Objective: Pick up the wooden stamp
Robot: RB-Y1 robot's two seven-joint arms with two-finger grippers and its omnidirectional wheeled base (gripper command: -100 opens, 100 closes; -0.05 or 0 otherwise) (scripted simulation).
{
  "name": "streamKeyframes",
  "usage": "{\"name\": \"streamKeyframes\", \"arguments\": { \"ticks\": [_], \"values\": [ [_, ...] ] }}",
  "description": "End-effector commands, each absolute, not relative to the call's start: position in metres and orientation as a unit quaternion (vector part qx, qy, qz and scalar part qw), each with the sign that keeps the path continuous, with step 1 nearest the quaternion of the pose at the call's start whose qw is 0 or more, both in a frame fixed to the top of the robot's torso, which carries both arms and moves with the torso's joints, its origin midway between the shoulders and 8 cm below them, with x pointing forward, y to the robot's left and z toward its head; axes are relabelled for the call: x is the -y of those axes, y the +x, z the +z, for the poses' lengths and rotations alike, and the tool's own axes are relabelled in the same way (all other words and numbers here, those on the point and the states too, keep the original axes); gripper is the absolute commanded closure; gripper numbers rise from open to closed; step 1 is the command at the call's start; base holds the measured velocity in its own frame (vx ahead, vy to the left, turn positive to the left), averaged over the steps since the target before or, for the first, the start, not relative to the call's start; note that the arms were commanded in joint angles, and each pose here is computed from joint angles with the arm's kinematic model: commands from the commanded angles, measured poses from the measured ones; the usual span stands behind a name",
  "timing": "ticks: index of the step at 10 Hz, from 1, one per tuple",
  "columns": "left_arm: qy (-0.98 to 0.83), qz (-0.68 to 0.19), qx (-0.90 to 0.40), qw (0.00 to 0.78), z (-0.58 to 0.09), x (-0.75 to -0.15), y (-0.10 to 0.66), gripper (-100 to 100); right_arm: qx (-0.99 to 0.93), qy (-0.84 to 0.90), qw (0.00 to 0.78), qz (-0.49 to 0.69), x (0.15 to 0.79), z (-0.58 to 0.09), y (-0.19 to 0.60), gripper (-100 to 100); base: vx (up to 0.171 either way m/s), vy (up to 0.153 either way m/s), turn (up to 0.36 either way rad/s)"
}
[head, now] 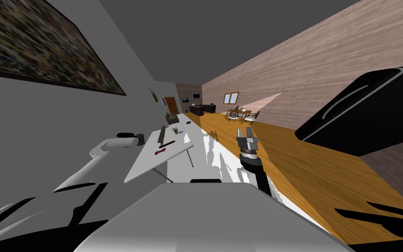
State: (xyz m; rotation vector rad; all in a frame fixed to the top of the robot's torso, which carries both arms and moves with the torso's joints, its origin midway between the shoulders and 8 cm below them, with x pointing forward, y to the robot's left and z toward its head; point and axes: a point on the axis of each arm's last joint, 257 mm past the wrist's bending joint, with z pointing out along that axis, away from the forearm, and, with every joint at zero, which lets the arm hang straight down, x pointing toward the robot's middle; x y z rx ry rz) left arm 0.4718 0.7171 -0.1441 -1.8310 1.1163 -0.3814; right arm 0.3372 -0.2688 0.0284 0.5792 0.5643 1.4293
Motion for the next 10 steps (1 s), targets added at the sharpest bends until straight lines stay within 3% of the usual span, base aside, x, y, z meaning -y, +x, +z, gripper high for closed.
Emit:
{"name": "streamKeyframes", "arguments": {
  "ticks": [1, 10],
  "values": [
    [-0.757, -0.144, -0.452, 0.45, -0.153, -0.719, 0.463, -100, -0.251, 0.258, 0.681, 0.637, 0.269, 0.028, 0.337, 0, 0.013, 0.006, 0.015],
    [-0.855, -0.076, -0.407, 0.314, -0.221, -0.734, 0.393, -100, -0.252, 0.258, 0.681, 0.637, 0.269, 0.028, 0.337, 0, 0.037, 0.012, -0.114]
  ]
}}
